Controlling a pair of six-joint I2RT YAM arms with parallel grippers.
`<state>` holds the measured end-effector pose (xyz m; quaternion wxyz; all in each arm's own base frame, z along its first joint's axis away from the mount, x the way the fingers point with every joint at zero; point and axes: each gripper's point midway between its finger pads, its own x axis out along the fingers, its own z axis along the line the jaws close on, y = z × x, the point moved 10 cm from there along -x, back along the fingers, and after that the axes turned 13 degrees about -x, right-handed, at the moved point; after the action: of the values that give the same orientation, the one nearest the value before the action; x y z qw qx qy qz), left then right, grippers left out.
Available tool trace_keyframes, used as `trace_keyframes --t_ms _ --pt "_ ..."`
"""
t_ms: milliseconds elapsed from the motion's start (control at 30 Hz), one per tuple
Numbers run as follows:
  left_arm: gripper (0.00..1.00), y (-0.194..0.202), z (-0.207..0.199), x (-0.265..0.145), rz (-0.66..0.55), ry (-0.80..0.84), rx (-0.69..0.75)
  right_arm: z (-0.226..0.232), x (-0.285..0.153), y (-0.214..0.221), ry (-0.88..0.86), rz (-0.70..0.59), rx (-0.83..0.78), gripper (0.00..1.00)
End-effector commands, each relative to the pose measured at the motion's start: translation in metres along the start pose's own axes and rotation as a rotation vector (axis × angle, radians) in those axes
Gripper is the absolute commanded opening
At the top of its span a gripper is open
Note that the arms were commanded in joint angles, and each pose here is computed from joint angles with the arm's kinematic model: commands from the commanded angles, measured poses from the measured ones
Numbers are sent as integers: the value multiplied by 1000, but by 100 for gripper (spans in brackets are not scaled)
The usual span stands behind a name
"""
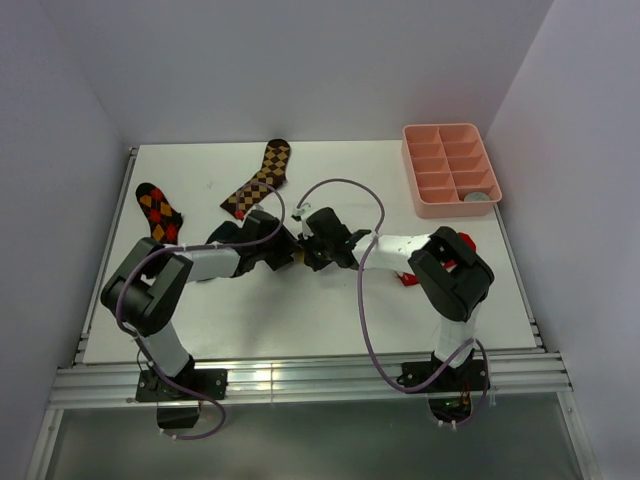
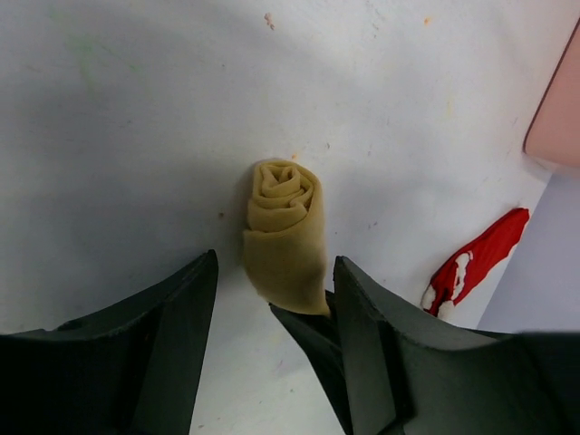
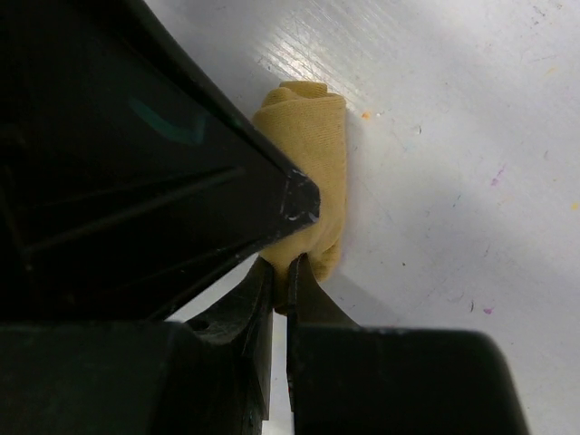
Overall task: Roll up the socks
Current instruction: Roll the sock at the center of the board.
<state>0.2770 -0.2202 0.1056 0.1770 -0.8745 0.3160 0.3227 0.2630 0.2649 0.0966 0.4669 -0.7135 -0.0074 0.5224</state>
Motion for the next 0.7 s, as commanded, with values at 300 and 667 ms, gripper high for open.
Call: trace_keyframes --t_ms 300,667 --pt "51 -5 0 23 -76 -51 5 3 2 35 -70 153 41 0" --pt "35 -4 17 27 -82 -112 13 -9 3 39 -80 166 97 0"
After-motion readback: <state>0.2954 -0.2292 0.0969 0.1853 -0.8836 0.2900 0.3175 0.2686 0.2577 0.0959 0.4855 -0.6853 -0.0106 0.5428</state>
